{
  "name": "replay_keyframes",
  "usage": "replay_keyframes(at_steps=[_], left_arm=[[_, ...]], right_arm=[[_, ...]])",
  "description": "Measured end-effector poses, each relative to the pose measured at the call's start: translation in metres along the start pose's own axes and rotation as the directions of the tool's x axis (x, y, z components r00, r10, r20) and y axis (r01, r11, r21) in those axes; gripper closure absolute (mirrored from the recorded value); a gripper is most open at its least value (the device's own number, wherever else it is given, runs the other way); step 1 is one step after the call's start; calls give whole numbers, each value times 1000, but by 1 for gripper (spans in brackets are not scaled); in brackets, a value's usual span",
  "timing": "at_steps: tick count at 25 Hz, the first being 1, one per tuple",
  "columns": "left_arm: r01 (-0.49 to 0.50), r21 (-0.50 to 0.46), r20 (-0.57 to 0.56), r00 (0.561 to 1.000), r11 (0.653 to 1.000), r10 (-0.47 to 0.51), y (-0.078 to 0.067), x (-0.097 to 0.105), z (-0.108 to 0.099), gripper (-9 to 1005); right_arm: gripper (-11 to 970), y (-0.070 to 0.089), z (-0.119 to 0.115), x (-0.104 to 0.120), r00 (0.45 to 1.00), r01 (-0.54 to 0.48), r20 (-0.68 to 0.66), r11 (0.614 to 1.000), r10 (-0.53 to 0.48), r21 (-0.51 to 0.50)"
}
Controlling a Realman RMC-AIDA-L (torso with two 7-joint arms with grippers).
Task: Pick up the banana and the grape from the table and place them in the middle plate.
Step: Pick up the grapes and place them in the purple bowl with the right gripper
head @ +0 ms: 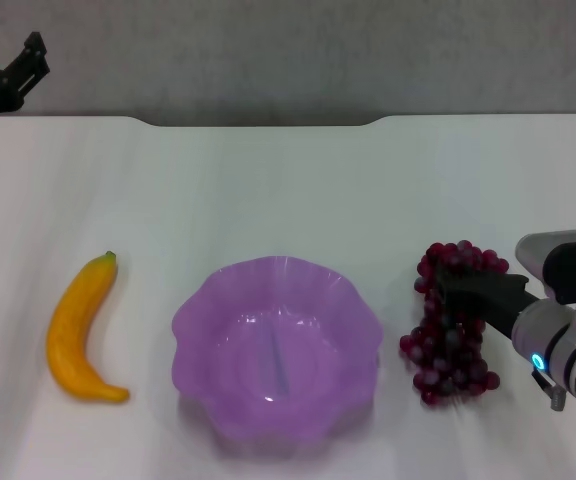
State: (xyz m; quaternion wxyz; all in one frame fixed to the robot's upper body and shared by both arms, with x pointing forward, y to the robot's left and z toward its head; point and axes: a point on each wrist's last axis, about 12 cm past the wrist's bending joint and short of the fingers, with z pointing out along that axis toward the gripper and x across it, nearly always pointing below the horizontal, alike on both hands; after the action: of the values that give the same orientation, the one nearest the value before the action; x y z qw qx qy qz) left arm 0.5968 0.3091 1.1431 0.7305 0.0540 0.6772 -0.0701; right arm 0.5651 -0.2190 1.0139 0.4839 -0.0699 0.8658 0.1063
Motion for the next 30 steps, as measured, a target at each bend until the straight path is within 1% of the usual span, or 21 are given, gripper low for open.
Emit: replay_keyframes(at_steps=[11,21,26,30], left_arm=[[2,-1,0,1000,1000,-2,0,0,0,122],[2,-3,-5,1000,1000,-2,1,2,-1,122],[0,-5,-11,1000,1000,0,2,3,-2,122],[0,-5,-10,1000,1000,0,2,3,-1,123]], right_arm=[[684,11,-4,-3,989,72,131,997,-69,-15],[700,11,-7,-9,975,85,207,996,-82,-5],[708,14,-11,-12,960,128,254,992,-121,-11],[714,11,-10,-19,953,126,278,992,-120,-1]])
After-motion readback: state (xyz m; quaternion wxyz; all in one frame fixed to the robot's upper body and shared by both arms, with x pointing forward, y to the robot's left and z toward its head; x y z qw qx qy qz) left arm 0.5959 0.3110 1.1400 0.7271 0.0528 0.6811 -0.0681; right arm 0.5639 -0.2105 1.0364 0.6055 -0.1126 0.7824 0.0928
